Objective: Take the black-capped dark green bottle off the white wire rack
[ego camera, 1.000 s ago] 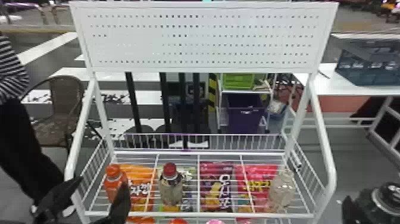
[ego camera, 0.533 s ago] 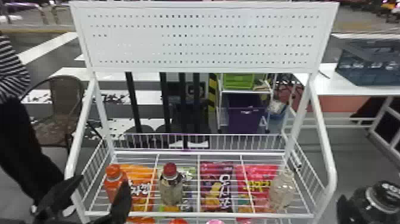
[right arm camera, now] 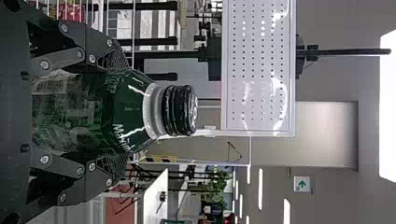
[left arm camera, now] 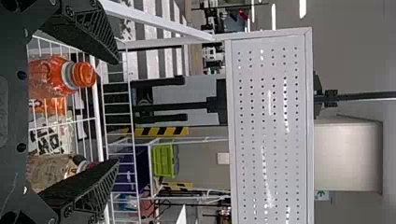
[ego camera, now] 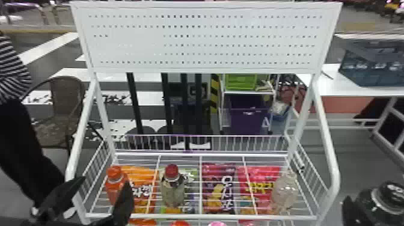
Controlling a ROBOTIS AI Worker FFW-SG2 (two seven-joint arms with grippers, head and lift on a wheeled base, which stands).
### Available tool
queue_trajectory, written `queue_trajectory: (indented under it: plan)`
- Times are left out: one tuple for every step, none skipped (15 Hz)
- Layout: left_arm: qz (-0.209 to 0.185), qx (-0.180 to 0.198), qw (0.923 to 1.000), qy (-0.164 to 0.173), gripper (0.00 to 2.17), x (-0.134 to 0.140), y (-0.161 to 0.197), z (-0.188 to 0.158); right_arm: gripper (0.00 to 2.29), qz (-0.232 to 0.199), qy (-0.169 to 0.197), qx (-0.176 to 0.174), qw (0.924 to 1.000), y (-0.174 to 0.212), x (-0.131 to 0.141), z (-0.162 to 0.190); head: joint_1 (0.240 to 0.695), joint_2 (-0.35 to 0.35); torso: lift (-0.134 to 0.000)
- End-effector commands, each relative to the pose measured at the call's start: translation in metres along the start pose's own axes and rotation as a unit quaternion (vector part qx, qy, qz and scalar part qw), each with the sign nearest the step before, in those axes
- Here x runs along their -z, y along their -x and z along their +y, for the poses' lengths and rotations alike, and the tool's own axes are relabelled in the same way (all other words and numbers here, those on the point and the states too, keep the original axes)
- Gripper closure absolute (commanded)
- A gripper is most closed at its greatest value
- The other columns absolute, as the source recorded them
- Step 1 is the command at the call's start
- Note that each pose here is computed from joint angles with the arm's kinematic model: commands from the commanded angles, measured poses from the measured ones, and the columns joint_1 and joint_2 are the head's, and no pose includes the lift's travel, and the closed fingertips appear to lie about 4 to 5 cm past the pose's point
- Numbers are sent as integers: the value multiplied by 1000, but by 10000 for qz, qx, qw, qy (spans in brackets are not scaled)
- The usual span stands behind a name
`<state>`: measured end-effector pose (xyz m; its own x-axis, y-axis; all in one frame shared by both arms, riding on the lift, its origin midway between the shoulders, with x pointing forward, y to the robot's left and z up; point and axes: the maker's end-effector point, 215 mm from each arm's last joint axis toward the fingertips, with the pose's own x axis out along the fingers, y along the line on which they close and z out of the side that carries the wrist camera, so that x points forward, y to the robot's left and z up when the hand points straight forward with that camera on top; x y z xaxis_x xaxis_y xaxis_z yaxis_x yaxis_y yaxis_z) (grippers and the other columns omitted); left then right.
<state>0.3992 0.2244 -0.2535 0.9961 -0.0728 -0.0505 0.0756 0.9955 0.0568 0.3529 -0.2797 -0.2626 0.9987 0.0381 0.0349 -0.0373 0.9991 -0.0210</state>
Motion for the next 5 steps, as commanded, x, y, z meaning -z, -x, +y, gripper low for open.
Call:
queue_trajectory:
  plan:
    - [21,-8,10000,-13,144,1,-2,1,1025,-12,-4,-36,10000,0,0,1,499,0,0]
    - [13,-16,10000,-13,144,0,-2,1,1025,-20,1,-50,10000,0,0,1,499,0,0]
    - [21,-17,10000,-16,144,0,-2,1,1025,-20,-4,-44,10000,0,0,1,499,0,0]
    - [43,-18,10000,-18,144,2,-2,2,1025,-27,-3,-44,10000,0,-1,1,499,0,0]
    - [36,-18,10000,-19,144,2,-3,2,1025,-20,1,-48,10000,-1,0,1,499,0,0]
